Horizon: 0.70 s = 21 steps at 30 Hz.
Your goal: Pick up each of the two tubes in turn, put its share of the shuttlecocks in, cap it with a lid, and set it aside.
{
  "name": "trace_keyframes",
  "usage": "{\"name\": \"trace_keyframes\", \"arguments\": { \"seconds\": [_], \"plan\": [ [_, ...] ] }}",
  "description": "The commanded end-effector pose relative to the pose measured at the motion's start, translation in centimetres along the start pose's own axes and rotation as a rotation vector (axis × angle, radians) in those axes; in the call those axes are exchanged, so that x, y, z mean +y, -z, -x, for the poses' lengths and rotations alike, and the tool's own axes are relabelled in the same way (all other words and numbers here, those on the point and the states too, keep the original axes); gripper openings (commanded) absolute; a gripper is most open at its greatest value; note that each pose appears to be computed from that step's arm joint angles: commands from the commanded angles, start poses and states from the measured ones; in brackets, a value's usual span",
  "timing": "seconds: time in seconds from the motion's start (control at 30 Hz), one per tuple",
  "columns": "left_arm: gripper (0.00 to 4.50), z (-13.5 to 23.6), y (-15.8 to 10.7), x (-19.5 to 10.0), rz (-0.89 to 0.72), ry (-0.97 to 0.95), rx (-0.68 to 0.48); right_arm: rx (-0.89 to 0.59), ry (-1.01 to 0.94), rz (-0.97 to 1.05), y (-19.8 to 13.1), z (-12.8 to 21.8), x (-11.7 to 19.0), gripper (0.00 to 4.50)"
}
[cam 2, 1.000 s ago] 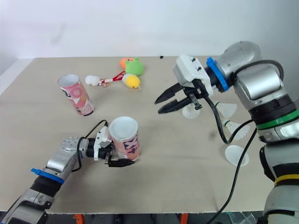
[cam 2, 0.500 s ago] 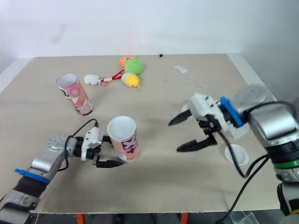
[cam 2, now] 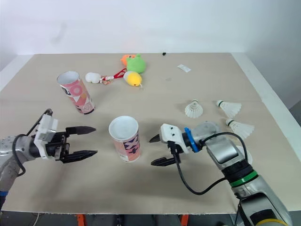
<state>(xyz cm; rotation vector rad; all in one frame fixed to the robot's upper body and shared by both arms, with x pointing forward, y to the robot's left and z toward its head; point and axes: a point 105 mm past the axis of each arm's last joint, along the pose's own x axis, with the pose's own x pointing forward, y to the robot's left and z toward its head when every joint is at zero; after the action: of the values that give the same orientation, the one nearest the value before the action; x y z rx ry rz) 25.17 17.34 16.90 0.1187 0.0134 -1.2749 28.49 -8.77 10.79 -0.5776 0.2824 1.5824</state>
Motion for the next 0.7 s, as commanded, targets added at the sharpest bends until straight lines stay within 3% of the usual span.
{"name": "trace_keyframes", "arguments": {
  "seconds": [0.03, 0.3, 0.7],
  "plan": [
    [4.5, -0.1, -2.2, -1.0, -0.038, 0.02, -0.053, -0.049, 0.01, 0.048, -1.6, -0.7, -0.7, 4.43],
    [4.5, 0.7, -2.7, -1.7, -0.075, -0.005, -0.038, -0.132, -0.014, 0.069, -3.1, -3.7, -1.2, 4.43],
    [4.5, 1.8, -2.4, -1.6, -0.09, -0.035, -0.071, -0.236, -0.031, 0.072, -5.5, -5.4, -2.1, 4.43]
  ]
}}
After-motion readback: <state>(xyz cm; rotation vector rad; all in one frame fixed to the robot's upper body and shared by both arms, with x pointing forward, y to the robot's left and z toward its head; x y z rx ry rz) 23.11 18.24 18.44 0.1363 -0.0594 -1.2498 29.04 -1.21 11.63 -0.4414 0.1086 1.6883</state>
